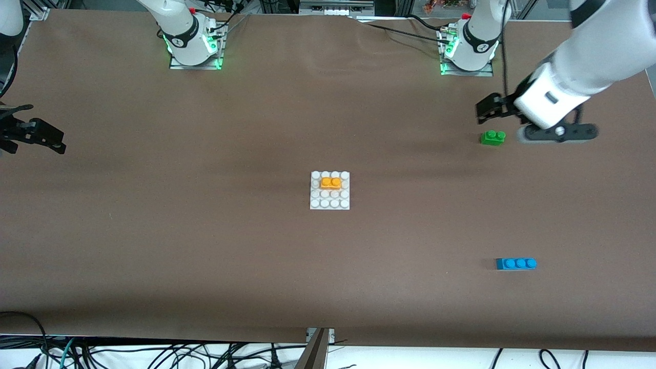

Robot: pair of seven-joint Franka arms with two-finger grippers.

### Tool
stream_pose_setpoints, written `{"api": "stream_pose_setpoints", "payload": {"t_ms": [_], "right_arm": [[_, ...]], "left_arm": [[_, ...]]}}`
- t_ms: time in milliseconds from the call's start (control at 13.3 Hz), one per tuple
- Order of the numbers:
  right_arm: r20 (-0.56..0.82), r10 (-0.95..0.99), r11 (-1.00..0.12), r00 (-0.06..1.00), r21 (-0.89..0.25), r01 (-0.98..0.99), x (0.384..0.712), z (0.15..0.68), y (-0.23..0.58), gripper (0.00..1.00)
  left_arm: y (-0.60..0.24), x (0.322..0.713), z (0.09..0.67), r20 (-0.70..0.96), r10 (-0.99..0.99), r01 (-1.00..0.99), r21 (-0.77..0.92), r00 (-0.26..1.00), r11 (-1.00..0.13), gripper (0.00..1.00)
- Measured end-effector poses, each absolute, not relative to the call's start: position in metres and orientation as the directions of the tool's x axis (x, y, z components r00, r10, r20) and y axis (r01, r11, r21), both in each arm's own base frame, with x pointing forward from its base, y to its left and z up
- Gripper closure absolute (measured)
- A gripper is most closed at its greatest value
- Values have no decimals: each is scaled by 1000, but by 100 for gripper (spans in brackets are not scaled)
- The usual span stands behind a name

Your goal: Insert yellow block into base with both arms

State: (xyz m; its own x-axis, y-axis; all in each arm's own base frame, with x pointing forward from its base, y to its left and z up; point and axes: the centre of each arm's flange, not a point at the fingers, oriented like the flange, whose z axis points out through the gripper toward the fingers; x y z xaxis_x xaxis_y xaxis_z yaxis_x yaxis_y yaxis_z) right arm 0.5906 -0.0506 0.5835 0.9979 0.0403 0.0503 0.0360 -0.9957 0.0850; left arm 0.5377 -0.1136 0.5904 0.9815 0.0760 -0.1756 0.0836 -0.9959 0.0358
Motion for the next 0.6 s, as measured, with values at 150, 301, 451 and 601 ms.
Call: {"api": "stream_pose_setpoints", "payload": {"t_ms": [150,301,451,601], "right_arm": [[50,40,-996,998,85,36,591,583,-51,0],[50,40,-996,998,85,36,591,583,-51,0],[50,40,-996,998,85,36,591,583,-51,0],[50,40,-996,998,85,36,591,583,-51,0]], "left_arm": [[-92,530,587,-160,100,105,23,982,-994,0],[-86,525,581,-138,112,115,15,984,-993,0],[-84,523,579,-128,116,119,16,985,-993,0],[-83,523,580,-126,117,120,17,985,-993,0]]}}
